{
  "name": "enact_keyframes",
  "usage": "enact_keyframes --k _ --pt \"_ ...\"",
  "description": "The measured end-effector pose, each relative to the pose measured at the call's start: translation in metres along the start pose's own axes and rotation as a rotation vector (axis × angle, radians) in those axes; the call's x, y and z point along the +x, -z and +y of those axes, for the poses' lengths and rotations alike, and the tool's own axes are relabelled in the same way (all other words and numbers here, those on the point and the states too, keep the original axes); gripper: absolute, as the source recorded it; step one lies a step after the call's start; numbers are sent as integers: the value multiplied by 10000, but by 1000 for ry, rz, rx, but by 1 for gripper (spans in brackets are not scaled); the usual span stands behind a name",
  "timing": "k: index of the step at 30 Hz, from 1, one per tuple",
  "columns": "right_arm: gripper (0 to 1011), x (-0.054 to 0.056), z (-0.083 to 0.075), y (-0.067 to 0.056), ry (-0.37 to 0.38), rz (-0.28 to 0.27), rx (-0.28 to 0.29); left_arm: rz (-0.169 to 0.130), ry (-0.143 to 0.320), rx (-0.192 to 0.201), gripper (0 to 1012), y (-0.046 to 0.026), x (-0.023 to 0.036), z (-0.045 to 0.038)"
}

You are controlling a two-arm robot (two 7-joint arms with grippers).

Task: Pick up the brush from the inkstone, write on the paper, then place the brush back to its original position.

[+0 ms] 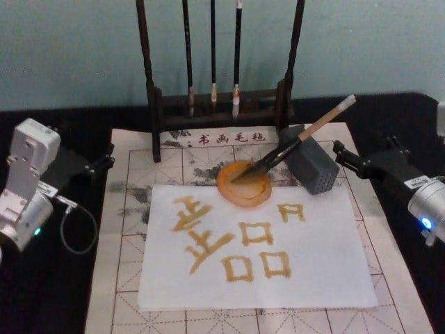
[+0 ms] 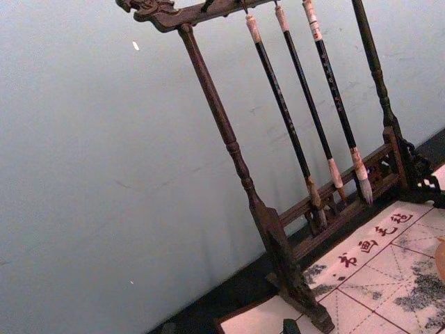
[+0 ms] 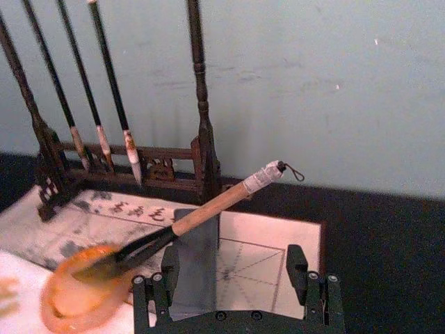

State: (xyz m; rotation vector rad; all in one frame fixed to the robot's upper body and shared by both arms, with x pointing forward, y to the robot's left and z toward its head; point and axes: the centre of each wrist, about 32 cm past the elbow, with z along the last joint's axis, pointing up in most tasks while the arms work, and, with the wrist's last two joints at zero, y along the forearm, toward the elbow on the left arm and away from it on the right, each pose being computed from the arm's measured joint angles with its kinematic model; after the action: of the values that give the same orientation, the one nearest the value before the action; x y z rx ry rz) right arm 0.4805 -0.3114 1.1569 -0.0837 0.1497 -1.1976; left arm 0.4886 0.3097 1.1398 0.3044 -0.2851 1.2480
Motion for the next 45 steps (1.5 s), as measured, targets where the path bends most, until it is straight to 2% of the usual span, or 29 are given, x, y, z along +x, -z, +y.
enact_keyframes --k 2,5,8,9,12,21,30,45 --pt "1000 -6 11 -9 -2 48 -3 0 0 0 1001 0 0 0" --pt "1000 -25 48 -25 -8 171 -7 0 0 0 1001 0 0 0" --pt "1000 -35 79 -36 -12 242 -13 0 0 0 1001 0 0 0" --pt "1000 -36 103 -47 -16 290 -22 0 0 0 1001 0 0 0" --pt "1000 -41 156 -75 -23 371 -40 0 0 0 1001 0 0 0" --pt "1000 -37 334 -171 -30 555 -89 0 0 0 1001 0 0 0" --pt "1000 -64 526 -217 -20 661 -102 0 0 0 1001 0 0 0" --pt "1000 -144 762 -240 -8 719 -103 0 0 0 1001 0 0 0"
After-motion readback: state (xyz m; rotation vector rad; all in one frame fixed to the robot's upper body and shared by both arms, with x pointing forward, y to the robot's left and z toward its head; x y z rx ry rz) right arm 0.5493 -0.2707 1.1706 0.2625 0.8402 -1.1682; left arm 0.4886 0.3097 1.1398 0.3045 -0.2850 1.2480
